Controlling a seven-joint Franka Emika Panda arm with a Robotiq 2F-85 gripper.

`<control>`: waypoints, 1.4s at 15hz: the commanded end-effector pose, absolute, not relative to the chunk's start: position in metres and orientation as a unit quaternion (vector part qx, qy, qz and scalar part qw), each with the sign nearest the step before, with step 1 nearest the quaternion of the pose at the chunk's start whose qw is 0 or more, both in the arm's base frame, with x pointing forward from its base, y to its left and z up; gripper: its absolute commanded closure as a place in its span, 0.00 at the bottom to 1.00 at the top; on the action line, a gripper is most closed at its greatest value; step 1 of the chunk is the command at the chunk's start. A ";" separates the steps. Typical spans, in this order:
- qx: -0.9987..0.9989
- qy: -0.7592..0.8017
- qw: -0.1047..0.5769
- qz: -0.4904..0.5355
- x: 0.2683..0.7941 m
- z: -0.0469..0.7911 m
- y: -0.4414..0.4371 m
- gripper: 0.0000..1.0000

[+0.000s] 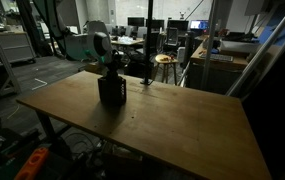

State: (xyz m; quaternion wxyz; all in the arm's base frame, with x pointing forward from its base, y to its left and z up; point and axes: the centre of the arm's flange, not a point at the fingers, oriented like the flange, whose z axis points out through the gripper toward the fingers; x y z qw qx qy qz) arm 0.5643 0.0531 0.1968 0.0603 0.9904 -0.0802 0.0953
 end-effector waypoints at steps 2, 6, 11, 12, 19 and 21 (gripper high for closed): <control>0.991 -0.077 0.054 0.094 0.569 0.196 0.049 0.95; 0.990 -0.091 0.050 0.098 0.560 0.213 0.039 0.94; 0.986 -0.122 0.048 0.103 0.535 0.244 0.027 0.95; 0.985 -0.129 0.047 0.105 0.530 0.250 0.026 0.94; 0.976 -0.189 0.006 0.111 0.496 0.301 0.037 0.95; 0.971 -0.206 -0.008 0.119 0.486 0.317 0.039 0.95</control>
